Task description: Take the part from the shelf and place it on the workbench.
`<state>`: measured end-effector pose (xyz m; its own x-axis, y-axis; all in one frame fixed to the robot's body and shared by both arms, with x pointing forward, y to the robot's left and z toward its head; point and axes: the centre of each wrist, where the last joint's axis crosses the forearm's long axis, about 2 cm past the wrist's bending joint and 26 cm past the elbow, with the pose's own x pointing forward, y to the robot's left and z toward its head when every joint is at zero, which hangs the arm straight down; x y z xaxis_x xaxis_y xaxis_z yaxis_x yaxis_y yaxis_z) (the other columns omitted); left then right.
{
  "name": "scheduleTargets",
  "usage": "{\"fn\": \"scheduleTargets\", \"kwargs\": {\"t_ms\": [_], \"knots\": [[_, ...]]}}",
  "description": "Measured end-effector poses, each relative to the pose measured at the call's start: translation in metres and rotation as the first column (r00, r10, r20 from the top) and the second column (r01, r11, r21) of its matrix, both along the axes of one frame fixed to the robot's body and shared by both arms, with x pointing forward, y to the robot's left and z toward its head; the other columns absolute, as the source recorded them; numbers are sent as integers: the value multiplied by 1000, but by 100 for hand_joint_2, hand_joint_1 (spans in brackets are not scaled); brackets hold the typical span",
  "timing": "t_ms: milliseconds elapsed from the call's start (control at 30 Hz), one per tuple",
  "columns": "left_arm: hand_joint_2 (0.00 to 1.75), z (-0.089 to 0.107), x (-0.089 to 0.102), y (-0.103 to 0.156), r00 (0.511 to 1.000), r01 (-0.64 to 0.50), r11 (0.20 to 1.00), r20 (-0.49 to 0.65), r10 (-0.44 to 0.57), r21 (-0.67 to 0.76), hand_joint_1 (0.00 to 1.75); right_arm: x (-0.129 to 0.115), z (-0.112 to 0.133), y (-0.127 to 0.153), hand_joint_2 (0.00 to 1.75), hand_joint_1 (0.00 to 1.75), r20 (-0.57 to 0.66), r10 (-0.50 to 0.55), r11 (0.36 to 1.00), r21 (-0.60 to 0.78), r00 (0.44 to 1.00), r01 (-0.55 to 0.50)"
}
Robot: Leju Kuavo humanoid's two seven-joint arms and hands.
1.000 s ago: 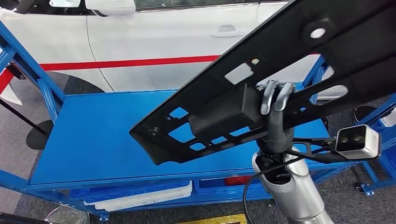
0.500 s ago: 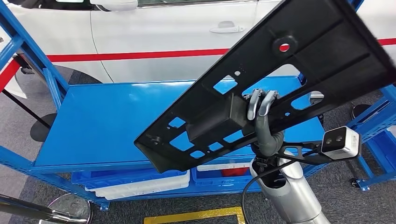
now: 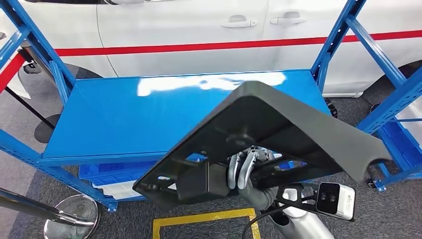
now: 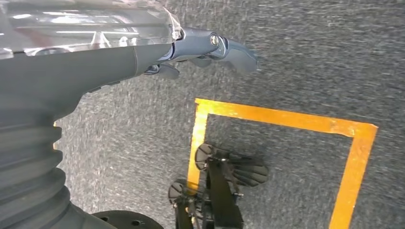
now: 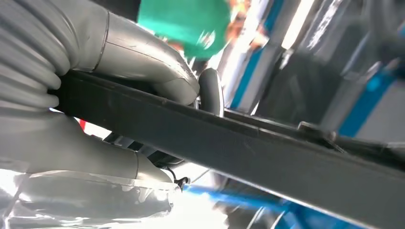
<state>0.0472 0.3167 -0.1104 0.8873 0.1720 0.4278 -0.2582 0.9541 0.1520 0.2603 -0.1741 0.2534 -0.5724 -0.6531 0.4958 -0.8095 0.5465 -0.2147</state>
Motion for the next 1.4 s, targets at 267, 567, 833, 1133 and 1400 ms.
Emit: {"fn": "scheduleTargets", "kwargs": {"t_ms": [267, 567, 833, 1133, 1400], "knots": [[175, 0, -2, 0, 997, 75, 997, -10, -75, -17, 0, -2, 2, -2, 175, 171, 5, -22, 1000, 12, 1000, 22], [175, 0, 4, 0, 995, 103, 995, 15, -102, -12, 0, -1, 0, -11, 175, 171, -6, -37, 999, 5, 999, 37], [175, 0, 3, -1, 996, 86, 996, 16, -86, -11, 0, 0, -3, -15, 175, 171, 1, -21, 999, -25, 1000, 21], [175, 0, 0, -6, 998, 69, 998, 14, -69, -8, 0, 6, -1, -19, 175, 171, 16, -18, 999, -43, 1000, 18], [175, 0, 0, -8, 998, 68, 998, 11, -68, -11, 0, 6, -3, -17, 175, 171, 7, -15, 999, -46, 1000, 15]]}}
